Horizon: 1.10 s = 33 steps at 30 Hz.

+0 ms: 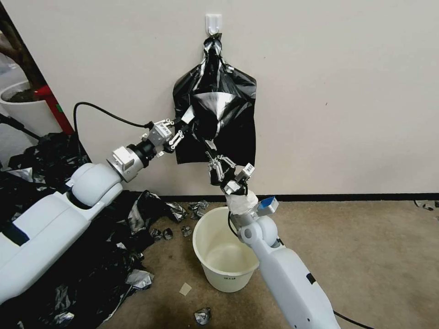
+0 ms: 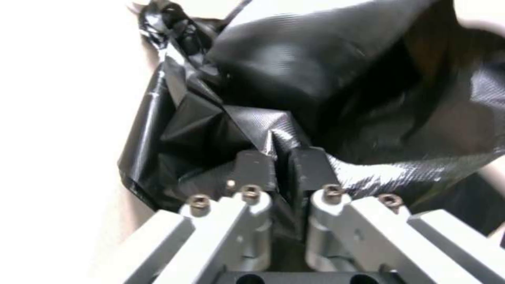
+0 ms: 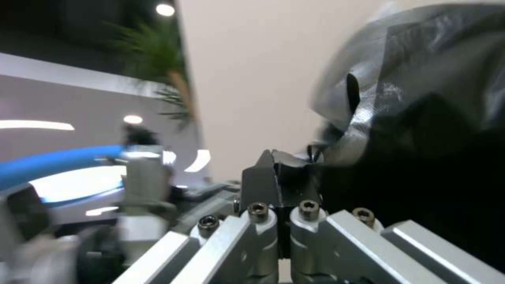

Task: Place a trash bag onto the trash bin.

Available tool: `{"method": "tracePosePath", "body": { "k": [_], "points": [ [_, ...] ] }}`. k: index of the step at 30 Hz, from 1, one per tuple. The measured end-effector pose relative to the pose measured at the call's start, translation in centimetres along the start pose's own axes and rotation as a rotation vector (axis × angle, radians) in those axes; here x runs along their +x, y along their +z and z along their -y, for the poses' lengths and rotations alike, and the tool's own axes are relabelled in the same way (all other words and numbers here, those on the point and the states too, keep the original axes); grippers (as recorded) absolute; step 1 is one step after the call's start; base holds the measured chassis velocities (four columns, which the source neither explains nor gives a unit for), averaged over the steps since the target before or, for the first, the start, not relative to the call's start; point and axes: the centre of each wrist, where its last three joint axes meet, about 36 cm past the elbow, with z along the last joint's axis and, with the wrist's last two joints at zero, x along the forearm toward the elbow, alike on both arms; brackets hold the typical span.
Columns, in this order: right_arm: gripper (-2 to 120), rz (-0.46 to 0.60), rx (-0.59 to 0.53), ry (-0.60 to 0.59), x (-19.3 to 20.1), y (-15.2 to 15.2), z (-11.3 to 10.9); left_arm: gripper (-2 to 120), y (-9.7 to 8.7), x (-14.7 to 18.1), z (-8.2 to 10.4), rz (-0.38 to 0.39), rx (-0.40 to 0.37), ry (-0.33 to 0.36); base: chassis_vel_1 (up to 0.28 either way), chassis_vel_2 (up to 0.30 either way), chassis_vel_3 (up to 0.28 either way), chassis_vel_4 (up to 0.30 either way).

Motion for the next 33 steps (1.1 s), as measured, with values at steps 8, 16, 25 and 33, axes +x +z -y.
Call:
{"method": "tracePosePath", "body": {
  "k": [8,16,25,33],
  "points": [
    [32,0.037,0.283,0.089,2.0,-6.7,-0.4,0,0.3,-0.6,3.3,0.084,0.183,-0.07,0.0,0.0,0.0,0.0],
    [59,-0.072,0.716,-0.044,-0.8,-12.9,5.4,0,0.8,-1.0,5.1,0.108,0.234,-0.077,0.0,0.0,0.0,0.0],
    [92,-0.377,0.962,-0.231,-4.2,-17.6,9.9,0,1.0,-0.9,5.3,0.107,0.24,-0.08,0.0,0.0,0.0,0.0],
    [100,-0.479,1.027,-0.328,-6.6,-19.6,11.6,0,0.9,-0.9,5.5,0.113,0.247,-0.083,0.0,0.0,0.0,0.0]
  ]
}}
